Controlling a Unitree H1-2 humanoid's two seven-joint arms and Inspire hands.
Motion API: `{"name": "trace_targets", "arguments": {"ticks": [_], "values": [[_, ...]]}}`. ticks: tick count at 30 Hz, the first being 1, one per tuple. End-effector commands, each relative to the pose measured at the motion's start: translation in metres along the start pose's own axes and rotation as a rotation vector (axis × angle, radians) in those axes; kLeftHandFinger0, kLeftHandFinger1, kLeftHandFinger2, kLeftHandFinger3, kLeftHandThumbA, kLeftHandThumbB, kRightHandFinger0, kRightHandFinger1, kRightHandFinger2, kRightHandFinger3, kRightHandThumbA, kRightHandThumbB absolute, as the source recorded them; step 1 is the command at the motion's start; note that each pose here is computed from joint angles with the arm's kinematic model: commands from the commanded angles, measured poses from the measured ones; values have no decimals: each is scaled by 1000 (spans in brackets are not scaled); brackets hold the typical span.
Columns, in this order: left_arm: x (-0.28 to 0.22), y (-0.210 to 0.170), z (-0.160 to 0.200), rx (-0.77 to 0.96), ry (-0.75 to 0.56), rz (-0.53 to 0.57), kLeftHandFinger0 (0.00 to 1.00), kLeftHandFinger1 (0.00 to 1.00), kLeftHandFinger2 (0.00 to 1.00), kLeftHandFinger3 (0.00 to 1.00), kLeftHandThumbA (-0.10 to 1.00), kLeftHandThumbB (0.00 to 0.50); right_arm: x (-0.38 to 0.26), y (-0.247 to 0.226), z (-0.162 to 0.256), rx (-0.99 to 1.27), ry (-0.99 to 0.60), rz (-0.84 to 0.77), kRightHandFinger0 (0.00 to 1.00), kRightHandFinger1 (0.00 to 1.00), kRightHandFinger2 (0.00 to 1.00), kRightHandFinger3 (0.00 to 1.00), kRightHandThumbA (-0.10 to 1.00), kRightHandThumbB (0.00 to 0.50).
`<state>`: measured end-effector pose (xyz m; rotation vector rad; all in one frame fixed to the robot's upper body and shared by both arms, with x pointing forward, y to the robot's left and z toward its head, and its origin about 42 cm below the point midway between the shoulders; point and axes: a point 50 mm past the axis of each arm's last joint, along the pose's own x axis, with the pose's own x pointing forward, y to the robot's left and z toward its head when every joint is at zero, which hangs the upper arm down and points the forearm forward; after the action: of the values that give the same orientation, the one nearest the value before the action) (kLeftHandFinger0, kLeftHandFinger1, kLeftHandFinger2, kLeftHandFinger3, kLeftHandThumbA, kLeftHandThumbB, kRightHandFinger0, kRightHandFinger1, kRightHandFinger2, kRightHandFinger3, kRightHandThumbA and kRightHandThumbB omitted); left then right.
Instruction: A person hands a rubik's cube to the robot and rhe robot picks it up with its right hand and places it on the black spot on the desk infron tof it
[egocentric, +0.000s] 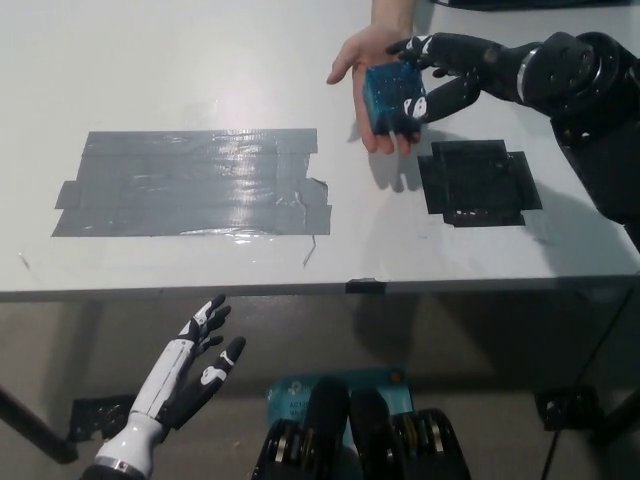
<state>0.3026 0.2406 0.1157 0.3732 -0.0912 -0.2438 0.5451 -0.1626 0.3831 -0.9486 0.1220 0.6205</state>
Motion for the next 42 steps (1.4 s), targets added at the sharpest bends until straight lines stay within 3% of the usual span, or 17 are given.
{"name": "trace_targets", "arguments": {"ticks": [1, 13, 15, 18, 20, 23, 24, 32, 42], "values": [[5, 7, 11, 33, -44, -10, 957, 1000, 1000, 1000, 792, 87, -15, -28, 32, -52, -46, 13, 1000, 1000, 1000, 1000, 409, 500], [7, 6, 11, 34, -40, -17, 976, 1000, 1000, 1000, 803, 112, -8, -25, 29, -83, -24, 30, 1000, 1000, 1000, 1000, 456, 500], [7, 7, 12, 38, -42, -17, 974, 1000, 1000, 1000, 803, 112, -10, -28, 31, -74, -18, 43, 1000, 1000, 1000, 1000, 588, 500], [9, 8, 13, 42, -47, -19, 966, 1000, 1000, 1000, 805, 108, -19, -35, 30, -6, -74, 18, 1000, 1000, 1000, 1000, 940, 500], [9, 7, 13, 41, -51, -18, 964, 1000, 1000, 1000, 802, 108, -23, -39, 28, 42, -113, 2, 1000, 1000, 1000, 1000, 1000, 478], [9, 7, 13, 31, -48, -20, 967, 1000, 1000, 1000, 796, 108, -29, -44, 25, 33, -176, -56, 1000, 1000, 1000, 1000, 1000, 462], [8, 7, 13, 32, -48, -22, 969, 1000, 1000, 1000, 794, 105, -31, -46, 26, 29, -189, -77, 1000, 1000, 1000, 1000, 1000, 485], [7, 7, 13, 36, -36, -23, 982, 1000, 1000, 1000, 803, 114, -45, -57, 28, 30, -176, -208, 1000, 1000, 1000, 1000, 1000, 500], [6, 5, 12, 26, -38, -25, 981, 1000, 1000, 1000, 784, 92, -37, -56, 30, -84, -122, -224, 1000, 1000, 1000, 1000, 1000, 500]]}}
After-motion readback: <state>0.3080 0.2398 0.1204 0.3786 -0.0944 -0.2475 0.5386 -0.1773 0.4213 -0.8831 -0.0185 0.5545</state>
